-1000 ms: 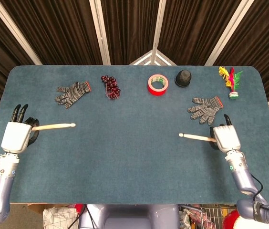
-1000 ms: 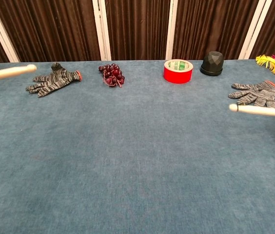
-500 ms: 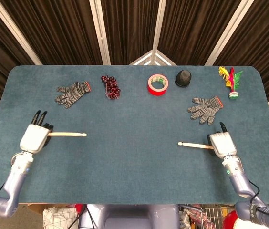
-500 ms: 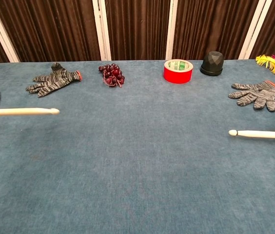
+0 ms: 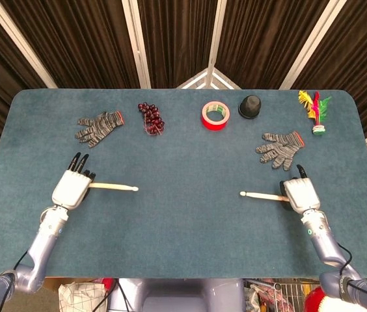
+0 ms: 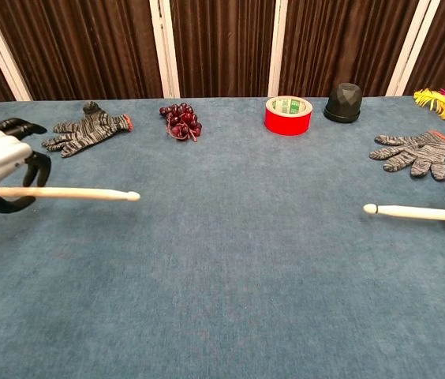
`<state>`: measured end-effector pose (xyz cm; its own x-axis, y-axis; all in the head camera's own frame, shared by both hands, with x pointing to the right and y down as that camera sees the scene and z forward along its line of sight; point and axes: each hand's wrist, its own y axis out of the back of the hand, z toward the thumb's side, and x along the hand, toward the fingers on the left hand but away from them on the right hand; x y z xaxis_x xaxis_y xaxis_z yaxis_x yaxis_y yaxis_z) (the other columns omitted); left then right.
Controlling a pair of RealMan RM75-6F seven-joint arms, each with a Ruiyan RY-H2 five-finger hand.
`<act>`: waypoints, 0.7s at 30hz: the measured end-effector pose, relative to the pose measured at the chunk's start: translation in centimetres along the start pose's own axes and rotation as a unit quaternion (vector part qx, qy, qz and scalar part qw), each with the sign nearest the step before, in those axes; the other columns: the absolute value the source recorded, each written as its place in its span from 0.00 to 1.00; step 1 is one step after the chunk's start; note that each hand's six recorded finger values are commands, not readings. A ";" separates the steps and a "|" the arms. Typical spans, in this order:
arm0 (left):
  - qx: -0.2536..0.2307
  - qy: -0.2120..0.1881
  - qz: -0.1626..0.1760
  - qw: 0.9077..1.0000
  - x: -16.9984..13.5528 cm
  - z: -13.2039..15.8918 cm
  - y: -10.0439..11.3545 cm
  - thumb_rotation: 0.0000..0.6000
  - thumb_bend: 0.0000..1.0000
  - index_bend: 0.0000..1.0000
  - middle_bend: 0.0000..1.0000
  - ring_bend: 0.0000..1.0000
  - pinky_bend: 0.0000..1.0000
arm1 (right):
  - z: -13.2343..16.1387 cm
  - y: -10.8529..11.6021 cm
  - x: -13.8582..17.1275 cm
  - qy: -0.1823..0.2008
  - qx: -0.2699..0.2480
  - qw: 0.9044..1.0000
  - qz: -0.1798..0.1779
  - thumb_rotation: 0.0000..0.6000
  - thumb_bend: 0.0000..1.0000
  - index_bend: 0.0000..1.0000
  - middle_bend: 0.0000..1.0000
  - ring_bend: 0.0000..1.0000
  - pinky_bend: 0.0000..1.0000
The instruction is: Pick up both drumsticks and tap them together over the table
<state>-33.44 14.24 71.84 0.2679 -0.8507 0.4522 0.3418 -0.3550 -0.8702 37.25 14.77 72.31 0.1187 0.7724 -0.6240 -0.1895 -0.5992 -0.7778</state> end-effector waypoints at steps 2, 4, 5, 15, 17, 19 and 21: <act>-0.002 0.001 -0.007 1.000 0.1 0.6 -0.1 1.00 0.49 0.52 0.53 0.05 0.00 | 0.0 -0.1 0.0 -0.001 0.003 1.000 0.005 1.00 0.36 0.75 0.64 0.47 0.01; -0.008 0.002 -0.013 1.000 0.1 1.1 -0.3 1.00 0.49 0.46 0.51 0.04 0.00 | 0.0 0.0 -0.1 -0.005 0.004 1.000 0.008 1.00 0.36 0.70 0.61 0.46 0.01; -0.013 0.002 -0.017 1.000 0.2 1.4 -0.3 1.00 0.49 0.43 0.49 0.03 0.00 | 0.0 0.1 -0.1 -0.006 0.005 1.000 0.009 1.00 0.36 0.67 0.60 0.45 0.01; -0.025 0.000 -0.036 0.999 0.3 2.7 -0.2 1.00 0.49 0.33 0.30 0.00 0.00 | -0.5 0.8 0.1 -0.025 0.008 0.999 0.029 1.00 0.31 0.35 0.43 0.36 0.00; -0.021 0.002 -0.037 0.999 0.2 2.5 -0.1 1.00 0.49 0.31 0.27 0.00 0.00 | -0.6 1.0 0.2 -0.029 0.010 0.999 0.035 1.00 0.29 0.28 0.35 0.32 0.00; -0.018 0.004 -0.038 0.999 0.2 2.3 0.1 1.00 0.49 0.30 0.23 0.00 0.00 | -0.8 1.0 0.3 -0.031 0.015 0.998 0.043 1.00 0.27 0.23 0.28 0.28 0.00; -0.016 0.008 -0.039 0.999 0.1 1.9 0.3 1.00 0.49 0.27 0.20 0.00 0.00 | -0.8 1.1 0.4 -0.033 0.020 0.998 0.050 1.00 0.25 0.20 0.23 0.26 0.00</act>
<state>-31.58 14.79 71.95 0.2272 -0.8261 0.5156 0.3322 -0.4319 -0.8385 37.90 14.28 71.14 0.0335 0.7220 -0.6911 -0.2358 -0.6662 -0.7075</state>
